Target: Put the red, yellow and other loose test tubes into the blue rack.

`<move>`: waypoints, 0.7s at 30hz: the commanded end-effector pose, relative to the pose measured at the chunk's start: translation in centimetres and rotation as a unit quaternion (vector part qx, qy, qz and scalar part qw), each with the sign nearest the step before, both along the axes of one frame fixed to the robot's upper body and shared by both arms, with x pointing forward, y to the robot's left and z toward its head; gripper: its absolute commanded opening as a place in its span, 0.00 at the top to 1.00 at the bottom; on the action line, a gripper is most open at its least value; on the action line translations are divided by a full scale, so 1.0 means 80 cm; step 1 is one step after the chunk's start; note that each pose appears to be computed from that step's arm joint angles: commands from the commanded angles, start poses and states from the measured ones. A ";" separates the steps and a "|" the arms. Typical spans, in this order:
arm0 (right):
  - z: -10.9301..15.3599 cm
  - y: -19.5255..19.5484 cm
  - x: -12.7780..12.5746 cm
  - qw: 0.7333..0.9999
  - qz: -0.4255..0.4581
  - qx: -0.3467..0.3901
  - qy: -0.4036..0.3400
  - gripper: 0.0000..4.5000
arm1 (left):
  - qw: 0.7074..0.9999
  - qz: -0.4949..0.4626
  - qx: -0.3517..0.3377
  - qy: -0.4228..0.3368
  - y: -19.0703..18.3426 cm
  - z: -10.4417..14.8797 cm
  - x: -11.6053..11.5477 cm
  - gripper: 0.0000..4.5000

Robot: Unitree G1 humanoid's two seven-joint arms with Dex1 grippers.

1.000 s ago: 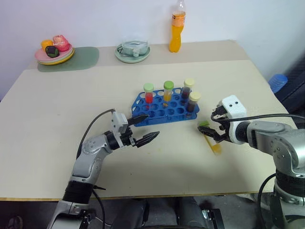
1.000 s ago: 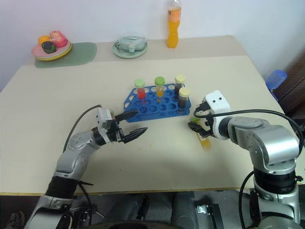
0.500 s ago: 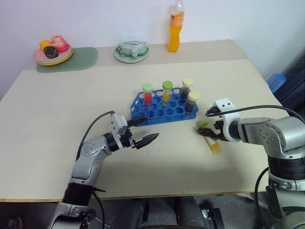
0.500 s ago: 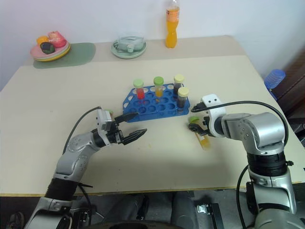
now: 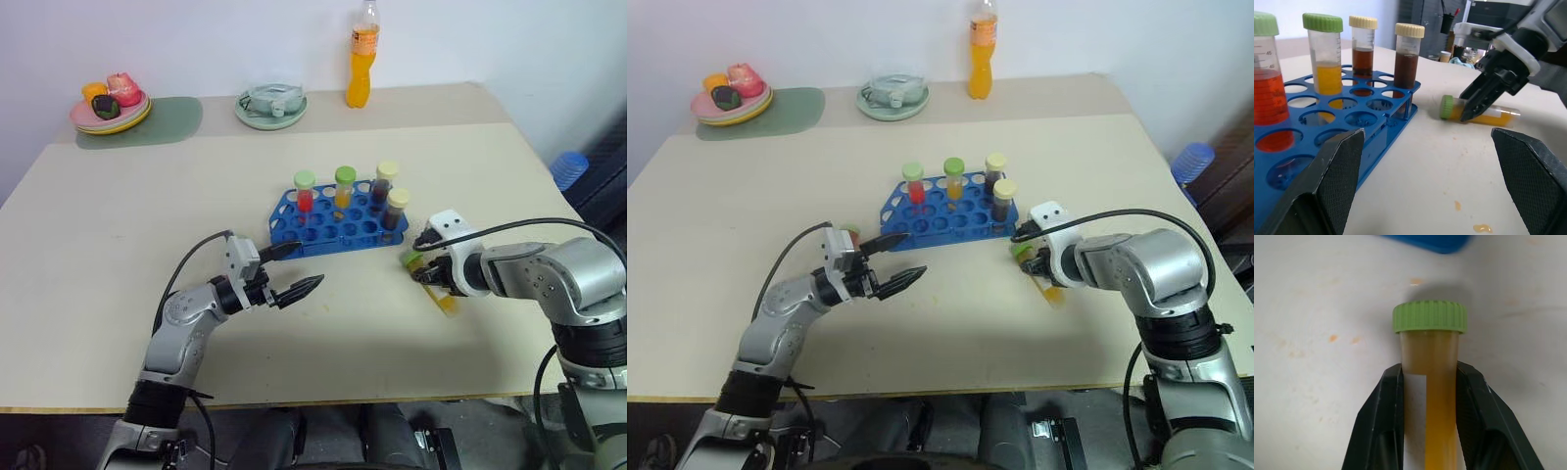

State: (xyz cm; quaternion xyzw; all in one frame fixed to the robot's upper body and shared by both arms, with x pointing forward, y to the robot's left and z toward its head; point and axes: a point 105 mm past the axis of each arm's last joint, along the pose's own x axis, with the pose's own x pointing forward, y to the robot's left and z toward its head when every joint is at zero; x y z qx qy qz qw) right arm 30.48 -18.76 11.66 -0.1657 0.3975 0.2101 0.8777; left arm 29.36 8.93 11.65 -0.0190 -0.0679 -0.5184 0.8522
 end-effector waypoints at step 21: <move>0.126 0.152 0.036 0.787 0.219 0.323 -0.479 0.82 | 0.997 0.070 0.012 -0.022 0.050 0.013 0.020 0.06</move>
